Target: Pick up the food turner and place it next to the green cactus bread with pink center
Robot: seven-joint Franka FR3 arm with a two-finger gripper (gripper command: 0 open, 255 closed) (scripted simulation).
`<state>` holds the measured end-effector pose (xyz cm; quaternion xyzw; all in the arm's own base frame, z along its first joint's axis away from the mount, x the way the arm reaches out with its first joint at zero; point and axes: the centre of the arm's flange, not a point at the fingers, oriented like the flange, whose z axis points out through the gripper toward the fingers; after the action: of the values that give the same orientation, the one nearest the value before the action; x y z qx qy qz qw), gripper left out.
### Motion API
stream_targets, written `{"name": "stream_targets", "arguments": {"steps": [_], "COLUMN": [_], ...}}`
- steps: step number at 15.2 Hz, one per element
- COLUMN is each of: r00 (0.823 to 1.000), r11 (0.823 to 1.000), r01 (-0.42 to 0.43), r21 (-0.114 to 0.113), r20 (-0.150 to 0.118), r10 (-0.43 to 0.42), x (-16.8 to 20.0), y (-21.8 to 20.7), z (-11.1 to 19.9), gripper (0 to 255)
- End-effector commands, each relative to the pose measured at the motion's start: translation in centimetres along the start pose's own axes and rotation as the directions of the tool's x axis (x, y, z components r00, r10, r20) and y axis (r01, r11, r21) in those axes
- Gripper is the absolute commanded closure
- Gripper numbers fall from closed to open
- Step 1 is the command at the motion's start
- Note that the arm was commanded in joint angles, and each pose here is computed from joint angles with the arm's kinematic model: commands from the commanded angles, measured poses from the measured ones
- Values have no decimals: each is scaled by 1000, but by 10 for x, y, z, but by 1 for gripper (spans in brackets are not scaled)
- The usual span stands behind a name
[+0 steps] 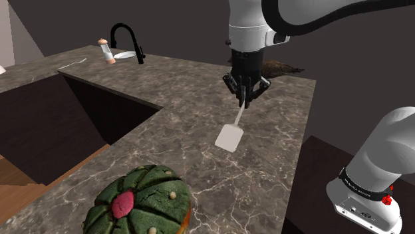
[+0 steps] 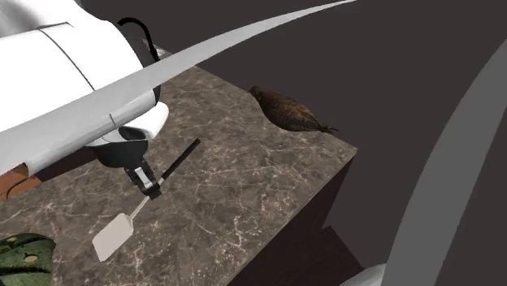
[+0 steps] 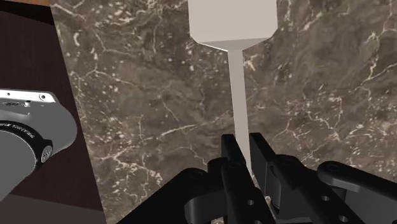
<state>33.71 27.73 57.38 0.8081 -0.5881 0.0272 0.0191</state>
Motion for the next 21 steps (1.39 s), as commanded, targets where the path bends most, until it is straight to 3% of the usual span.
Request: {"name": "stream_targets", "arguments": {"steps": [1,21], "r00": [1000,1000], "r11": [1000,1000], "r01": [-1,-1], "r21": [-1,-1], "r20": [0,0], "r10": [1,1], "x": [-24,-274], "y": [10,94], "z": [-2,-19], "gripper": [255,255]}}
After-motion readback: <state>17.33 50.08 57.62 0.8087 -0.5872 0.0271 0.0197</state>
